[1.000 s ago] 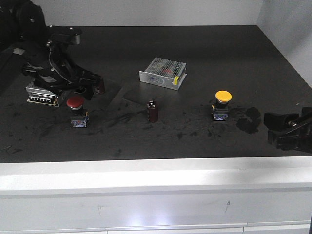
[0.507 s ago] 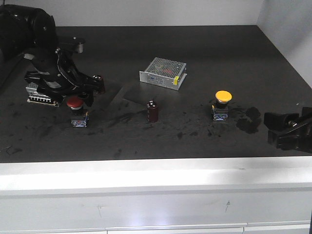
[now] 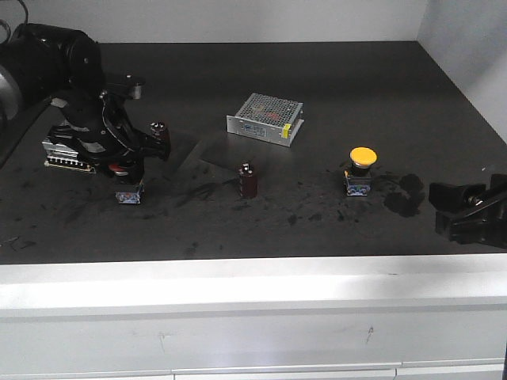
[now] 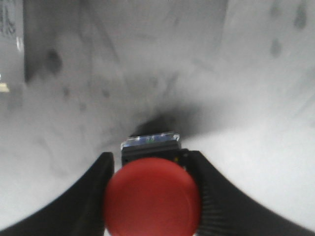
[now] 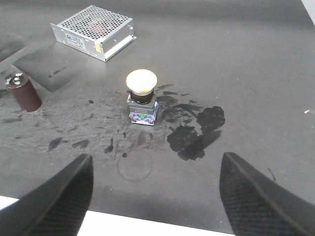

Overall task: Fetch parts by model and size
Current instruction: 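Close the left gripper on the red switch and lift it, then move the right gripper down over the yellow-capped push-button switch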

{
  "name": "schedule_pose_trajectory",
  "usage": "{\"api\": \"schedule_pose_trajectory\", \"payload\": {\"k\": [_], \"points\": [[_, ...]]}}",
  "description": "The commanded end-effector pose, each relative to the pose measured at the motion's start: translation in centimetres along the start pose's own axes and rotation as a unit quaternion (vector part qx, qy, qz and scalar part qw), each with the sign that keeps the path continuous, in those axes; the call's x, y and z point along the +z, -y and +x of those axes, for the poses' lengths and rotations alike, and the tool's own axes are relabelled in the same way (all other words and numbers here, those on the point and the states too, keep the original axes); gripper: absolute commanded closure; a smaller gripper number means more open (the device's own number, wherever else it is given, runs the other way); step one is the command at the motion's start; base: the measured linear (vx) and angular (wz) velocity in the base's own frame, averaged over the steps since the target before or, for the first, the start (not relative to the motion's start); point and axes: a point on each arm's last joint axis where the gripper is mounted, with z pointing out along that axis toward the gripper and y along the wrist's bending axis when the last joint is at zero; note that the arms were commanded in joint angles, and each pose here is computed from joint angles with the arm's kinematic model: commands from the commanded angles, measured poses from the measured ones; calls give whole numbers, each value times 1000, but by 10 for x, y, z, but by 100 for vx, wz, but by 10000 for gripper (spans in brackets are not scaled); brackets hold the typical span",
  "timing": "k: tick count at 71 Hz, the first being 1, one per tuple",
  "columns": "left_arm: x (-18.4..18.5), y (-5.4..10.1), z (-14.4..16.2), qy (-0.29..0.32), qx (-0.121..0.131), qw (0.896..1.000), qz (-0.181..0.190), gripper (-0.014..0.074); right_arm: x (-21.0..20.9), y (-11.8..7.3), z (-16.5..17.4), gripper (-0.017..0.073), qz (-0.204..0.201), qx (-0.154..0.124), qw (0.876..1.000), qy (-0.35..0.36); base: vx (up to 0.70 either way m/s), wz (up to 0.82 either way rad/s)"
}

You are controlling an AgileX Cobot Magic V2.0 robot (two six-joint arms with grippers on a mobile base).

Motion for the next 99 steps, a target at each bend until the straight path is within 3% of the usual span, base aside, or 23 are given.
{"api": "schedule_pose_trajectory", "payload": {"k": [1,11,24,35,43,53,74,88,99], "points": [[-51,2,-5,90,8,996,9,581,-5,0,-18,41,0,-7,998,55,0,0],[-85,8,0,141,18,990,17,602,-6,0,-18,41,0,-7,998,57,0,0],[-130,16,16,198,55,978,24,601,-6,0,-18,41,0,-7,998,57,0,0],[-160,18,44,261,65,963,36,601,-6,0,-18,41,0,-7,998,57,0,0],[-173,11,76,297,63,952,41,599,-6,0,-18,41,0,-7,998,57,0,0],[-171,3,120,313,64,947,44,599,-6,0,-18,41,0,-7,998,57,0,0],[-174,-15,216,384,43,920,61,599,-5,-1,-17,41,-9,21,998,53,0,0],[-177,-28,283,440,31,894,72,599,-5,-1,-17,41,-9,20,998,52,0,0],[-178,-36,327,490,25,868,79,599,-5,-1,-16,41,-9,18,999,47,0,0]]}}
